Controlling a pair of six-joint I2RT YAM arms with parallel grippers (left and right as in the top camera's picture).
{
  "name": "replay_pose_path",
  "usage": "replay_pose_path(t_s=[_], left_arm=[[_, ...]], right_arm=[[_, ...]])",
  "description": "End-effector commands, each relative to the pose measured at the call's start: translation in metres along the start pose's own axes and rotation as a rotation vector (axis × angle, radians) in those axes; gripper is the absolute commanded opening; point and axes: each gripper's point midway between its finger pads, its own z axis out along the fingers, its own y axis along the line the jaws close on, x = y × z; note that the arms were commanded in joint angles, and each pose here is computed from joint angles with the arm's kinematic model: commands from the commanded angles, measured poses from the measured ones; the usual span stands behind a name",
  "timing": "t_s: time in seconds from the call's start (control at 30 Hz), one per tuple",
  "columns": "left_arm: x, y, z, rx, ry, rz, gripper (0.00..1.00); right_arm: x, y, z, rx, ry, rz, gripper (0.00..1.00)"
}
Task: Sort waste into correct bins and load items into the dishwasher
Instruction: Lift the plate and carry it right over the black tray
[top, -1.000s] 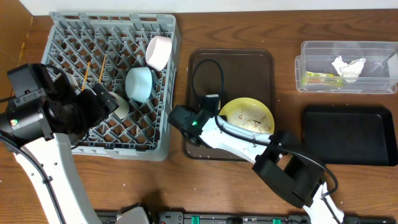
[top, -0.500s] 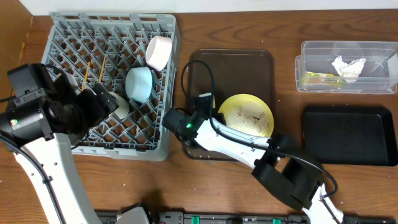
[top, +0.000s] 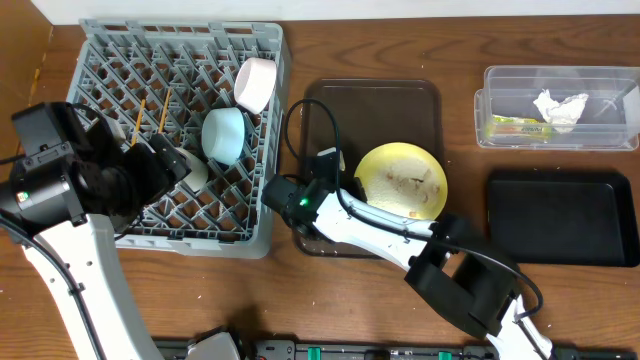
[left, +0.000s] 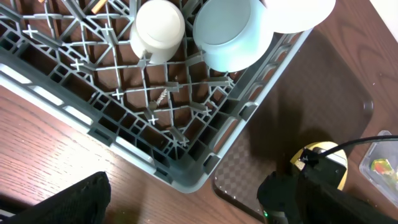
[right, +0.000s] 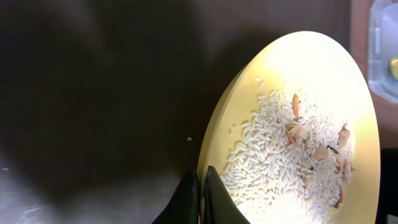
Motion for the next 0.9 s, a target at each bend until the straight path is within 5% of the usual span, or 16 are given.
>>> replay_pose_path(t_s=[0.0,0.3,0.87], left_arm=[[-0.001,0.003,-0.001,-0.011,-0.003,-0.006,0.95],[-0.001,0.003,-0.001,-0.011,-0.004,-0.006,0.95],[-0.001,0.003,-0.001,-0.011,-0.004,-0.006,0.95]], right_arm=[[-0.008,-0.007,-0.002,0.060,-0.044,-0.034,0.01],[0.004,-0.037,-0.007,0.167,0.009,-0.017,0.01],[-0.012,-0.135,-0.010,0.337,0.146,0.333,0.01]])
